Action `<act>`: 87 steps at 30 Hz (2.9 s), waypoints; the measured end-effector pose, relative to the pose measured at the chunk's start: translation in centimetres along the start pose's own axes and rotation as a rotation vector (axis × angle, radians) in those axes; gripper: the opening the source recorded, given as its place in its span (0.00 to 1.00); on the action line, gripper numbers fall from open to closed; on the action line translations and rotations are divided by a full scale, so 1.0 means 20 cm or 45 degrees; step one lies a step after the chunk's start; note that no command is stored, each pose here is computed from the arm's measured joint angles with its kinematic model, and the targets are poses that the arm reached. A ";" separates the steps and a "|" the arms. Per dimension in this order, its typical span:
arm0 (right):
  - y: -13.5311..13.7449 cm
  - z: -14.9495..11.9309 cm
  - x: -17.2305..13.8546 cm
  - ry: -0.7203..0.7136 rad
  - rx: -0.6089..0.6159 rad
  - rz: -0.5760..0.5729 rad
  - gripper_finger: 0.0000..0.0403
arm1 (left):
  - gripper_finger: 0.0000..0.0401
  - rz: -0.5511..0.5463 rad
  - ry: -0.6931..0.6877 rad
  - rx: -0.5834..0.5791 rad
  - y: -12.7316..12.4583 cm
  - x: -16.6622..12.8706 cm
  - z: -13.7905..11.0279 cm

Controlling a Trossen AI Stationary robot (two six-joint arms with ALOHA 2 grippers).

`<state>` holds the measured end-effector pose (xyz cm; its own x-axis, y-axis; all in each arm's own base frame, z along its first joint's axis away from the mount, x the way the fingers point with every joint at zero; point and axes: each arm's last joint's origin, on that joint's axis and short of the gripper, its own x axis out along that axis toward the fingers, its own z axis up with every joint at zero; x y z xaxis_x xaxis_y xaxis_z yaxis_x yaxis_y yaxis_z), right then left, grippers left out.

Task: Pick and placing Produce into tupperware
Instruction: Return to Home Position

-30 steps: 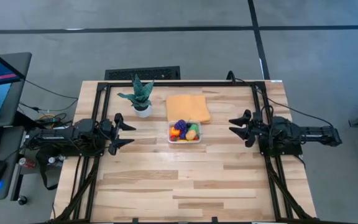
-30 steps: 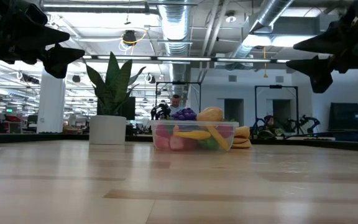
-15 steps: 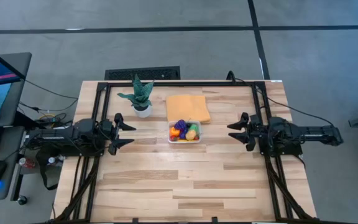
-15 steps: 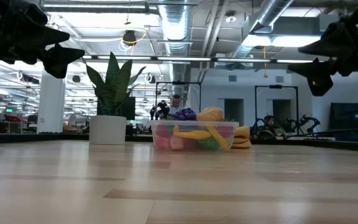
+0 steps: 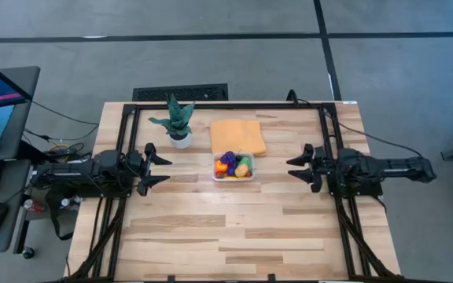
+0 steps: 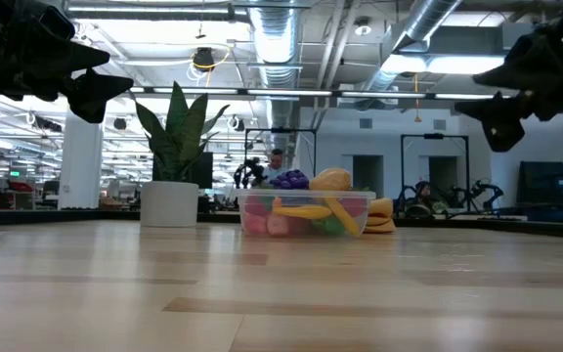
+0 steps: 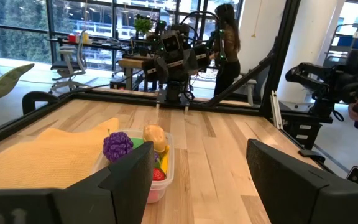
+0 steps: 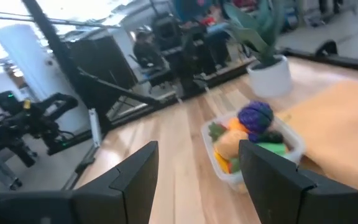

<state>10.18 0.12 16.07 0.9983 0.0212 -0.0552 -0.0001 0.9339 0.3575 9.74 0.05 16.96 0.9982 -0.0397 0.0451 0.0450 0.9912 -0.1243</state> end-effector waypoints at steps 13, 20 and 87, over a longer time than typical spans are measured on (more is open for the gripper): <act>0.04 0.01 -0.02 -0.063 -0.112 0.094 0.53 | 0.61 0.000 0.001 0.000 0.00 0.00 0.00; 0.03 0.01 -0.02 -0.065 -0.125 0.089 0.53 | 0.61 0.000 0.001 0.000 0.00 0.00 0.00; 0.04 0.02 -0.01 -0.051 -0.429 0.115 0.53 | 0.61 0.000 0.001 0.000 0.00 0.00 0.00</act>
<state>10.08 0.67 16.61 0.9948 0.1015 0.0013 -0.1015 0.9943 0.0312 9.75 0.05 16.94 0.9982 -0.0396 0.0443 0.0448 0.9912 -0.1243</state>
